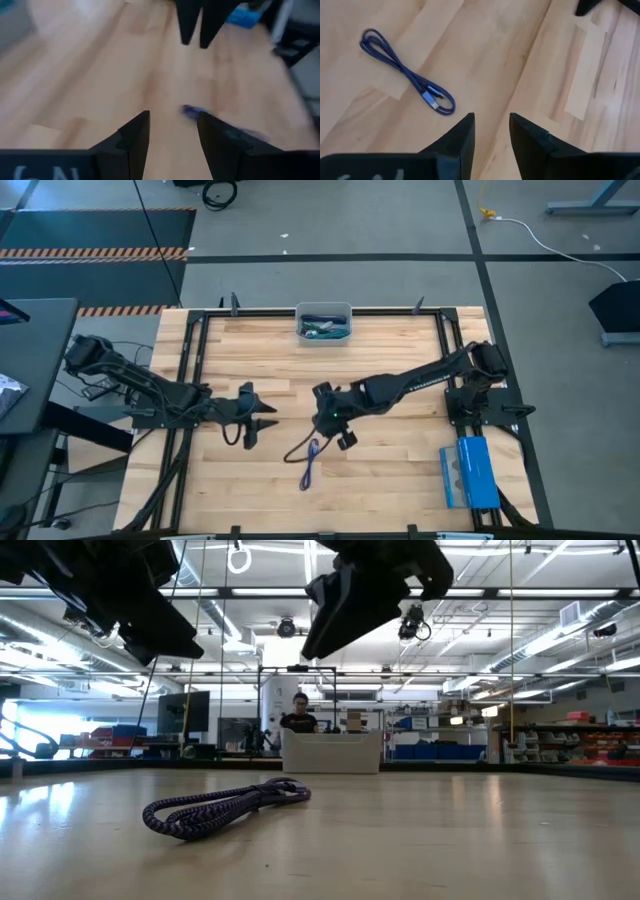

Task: Pick and place USB-C Cables
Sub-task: Put the dark blue charger cable into the gray bin

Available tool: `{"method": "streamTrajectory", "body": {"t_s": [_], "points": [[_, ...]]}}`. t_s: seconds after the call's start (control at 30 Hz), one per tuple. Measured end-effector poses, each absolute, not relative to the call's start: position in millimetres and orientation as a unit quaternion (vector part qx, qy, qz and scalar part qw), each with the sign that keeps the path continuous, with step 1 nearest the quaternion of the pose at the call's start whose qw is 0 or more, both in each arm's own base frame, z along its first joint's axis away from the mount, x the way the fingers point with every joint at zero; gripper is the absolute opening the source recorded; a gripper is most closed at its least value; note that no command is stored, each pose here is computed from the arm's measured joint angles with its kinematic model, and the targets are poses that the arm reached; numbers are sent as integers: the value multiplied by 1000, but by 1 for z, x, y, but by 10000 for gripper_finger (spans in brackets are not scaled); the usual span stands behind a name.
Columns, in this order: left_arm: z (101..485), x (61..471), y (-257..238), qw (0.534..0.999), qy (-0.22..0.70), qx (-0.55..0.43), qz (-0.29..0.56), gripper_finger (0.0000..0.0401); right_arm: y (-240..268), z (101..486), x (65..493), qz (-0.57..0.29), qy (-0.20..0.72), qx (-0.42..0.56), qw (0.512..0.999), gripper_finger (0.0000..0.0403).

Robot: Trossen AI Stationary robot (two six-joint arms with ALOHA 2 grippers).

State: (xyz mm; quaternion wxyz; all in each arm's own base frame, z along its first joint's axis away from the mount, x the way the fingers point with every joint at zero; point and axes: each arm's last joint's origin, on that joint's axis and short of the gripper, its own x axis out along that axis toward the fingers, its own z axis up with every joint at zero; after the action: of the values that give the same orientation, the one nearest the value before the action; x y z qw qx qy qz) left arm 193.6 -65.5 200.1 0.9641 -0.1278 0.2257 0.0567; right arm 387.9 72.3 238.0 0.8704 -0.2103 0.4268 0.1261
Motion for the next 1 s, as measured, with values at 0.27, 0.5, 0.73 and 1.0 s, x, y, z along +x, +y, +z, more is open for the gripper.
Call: {"method": "streamTrajectory", "body": {"t_s": [0.27,0.5,0.73,1.0], "points": [[187,207,-85,957,222,-187,25,172,80,234,389,135,431,-160,878,126],[179,211,-98,956,219,-193,15,172,100,205,398,185,441,-149,865,126],[178,209,-101,955,226,-194,8,172,120,165,410,201,446,-156,858,126],[178,206,-107,953,233,-193,-6,172,133,148,417,219,423,-174,862,126]]}}
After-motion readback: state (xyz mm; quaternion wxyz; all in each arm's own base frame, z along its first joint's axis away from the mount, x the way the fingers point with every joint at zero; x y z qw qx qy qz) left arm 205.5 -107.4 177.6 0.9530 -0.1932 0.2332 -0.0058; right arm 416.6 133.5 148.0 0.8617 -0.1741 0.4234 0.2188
